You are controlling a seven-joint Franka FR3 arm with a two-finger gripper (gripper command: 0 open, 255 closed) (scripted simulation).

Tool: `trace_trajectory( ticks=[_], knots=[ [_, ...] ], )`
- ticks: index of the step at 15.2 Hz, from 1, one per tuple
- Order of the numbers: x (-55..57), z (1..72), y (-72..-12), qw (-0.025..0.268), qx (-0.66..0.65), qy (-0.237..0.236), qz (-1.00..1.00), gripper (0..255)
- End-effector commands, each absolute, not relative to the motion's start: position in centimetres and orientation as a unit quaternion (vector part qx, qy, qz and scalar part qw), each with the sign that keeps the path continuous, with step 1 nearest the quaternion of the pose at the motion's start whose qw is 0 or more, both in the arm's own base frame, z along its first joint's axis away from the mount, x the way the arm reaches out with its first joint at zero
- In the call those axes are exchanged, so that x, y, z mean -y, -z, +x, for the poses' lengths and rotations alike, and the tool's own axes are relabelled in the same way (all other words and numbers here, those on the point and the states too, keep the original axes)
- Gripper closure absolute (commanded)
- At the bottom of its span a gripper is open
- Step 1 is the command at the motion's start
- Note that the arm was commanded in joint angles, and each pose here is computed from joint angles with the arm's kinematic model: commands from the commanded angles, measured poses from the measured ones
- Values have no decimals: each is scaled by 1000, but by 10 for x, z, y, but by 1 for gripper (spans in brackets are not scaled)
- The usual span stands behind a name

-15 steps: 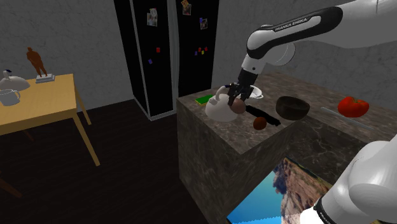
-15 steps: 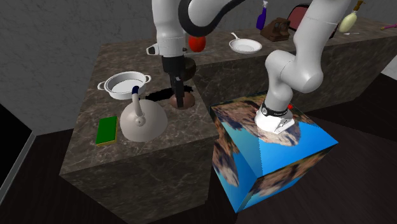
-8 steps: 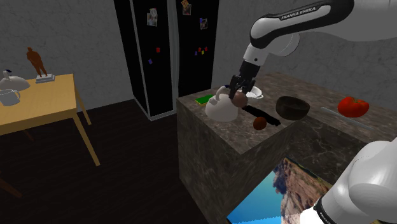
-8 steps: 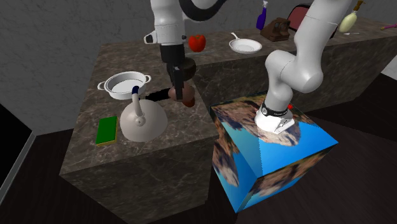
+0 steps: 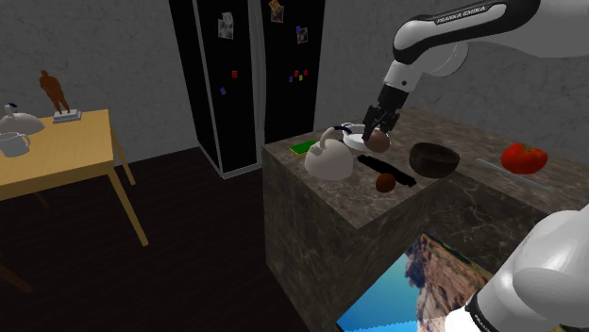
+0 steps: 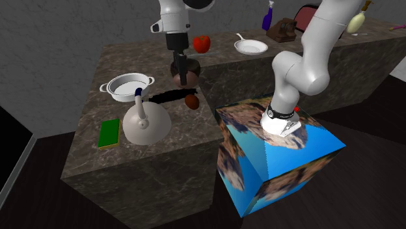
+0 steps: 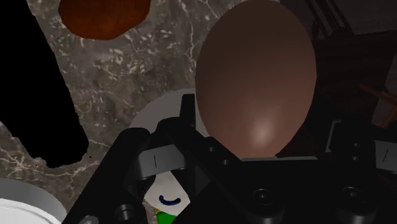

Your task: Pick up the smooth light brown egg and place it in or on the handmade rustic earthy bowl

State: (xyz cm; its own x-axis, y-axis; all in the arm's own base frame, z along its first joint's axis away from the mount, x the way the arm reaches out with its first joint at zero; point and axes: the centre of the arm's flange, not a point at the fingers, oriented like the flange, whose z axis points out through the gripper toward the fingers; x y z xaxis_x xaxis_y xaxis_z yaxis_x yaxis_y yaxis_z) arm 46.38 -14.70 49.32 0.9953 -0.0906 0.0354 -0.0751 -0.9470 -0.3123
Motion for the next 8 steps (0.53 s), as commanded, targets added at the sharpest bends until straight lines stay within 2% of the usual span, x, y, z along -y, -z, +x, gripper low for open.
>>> trace_trajectory(
  ticks=[1, 8],
  knots=[
    [172, 459, -494, 157, -41, 25, -986, 255],
    [261, 433, -494, 157, -41, 25, -986, 255]
  ],
)
